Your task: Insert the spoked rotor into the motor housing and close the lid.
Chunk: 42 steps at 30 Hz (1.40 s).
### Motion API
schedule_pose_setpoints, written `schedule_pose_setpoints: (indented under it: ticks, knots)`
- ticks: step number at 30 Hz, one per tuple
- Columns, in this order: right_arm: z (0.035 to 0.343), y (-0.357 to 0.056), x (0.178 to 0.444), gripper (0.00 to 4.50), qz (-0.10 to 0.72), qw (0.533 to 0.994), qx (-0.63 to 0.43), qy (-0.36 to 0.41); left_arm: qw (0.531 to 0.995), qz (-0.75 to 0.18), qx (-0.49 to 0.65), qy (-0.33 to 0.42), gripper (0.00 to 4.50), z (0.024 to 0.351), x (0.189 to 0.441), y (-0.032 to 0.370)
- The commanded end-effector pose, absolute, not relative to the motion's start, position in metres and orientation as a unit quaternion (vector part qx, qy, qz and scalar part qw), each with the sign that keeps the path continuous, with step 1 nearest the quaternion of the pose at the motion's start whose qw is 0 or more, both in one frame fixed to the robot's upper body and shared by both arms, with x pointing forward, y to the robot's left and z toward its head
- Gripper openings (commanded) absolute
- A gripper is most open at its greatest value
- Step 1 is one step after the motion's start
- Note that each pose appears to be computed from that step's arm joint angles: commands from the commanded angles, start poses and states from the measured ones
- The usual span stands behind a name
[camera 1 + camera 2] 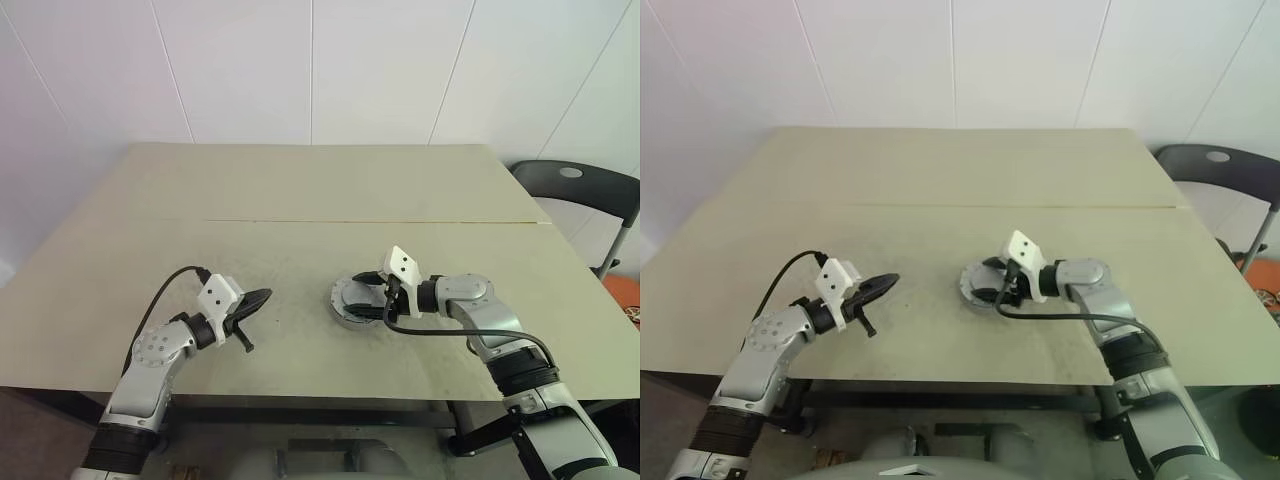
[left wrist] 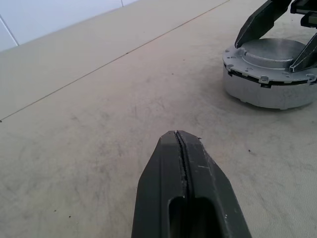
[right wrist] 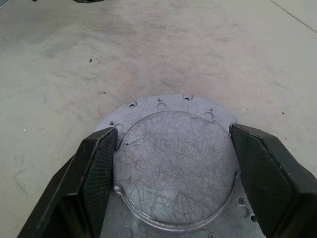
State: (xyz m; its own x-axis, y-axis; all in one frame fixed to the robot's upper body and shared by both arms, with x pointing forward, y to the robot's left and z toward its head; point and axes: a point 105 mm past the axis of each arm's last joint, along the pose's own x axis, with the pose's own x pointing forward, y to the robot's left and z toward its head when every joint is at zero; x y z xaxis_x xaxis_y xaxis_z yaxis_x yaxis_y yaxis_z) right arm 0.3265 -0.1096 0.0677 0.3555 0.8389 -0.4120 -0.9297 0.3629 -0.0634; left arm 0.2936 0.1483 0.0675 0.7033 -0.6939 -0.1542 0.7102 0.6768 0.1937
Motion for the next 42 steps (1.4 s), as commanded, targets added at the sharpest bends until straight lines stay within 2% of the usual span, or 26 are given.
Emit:
schedule_pose_setpoints:
  ticks: [1, 11, 19, 24, 33, 42]
  knots:
    - [0.064, -0.121, 0.330, 3.26, 0.533, 0.813, -0.153, 0.177, 0.912, -0.387, 0.134, 0.013, 0.00, 0.078, 0.297, 0.145]
    - [0.060, -0.126, 0.327, 3.26, 0.537, 0.805, -0.163, 0.193, 0.912, -0.387, 0.136, 0.013, 0.00, 0.079, 0.298, 0.146]
    - [0.070, -0.121, 0.328, 3.26, 0.544, 0.810, -0.120, 0.185, 0.912, -0.386, 0.135, 0.013, 0.00, 0.078, 0.297, 0.145]
    - [0.066, -0.125, 0.331, 3.26, 0.536, 0.809, -0.148, 0.189, 0.913, -0.386, 0.134, 0.013, 0.00, 0.078, 0.297, 0.145]
    - [0.085, -0.115, 0.330, 3.26, 0.551, 0.815, -0.076, 0.165, 0.912, -0.386, 0.134, 0.016, 0.00, 0.076, 0.297, 0.144]
    - [0.069, -0.119, 0.332, 3.26, 0.542, 0.807, -0.164, 0.172, 0.912, -0.386, 0.135, 0.016, 0.00, 0.076, 0.298, 0.144]
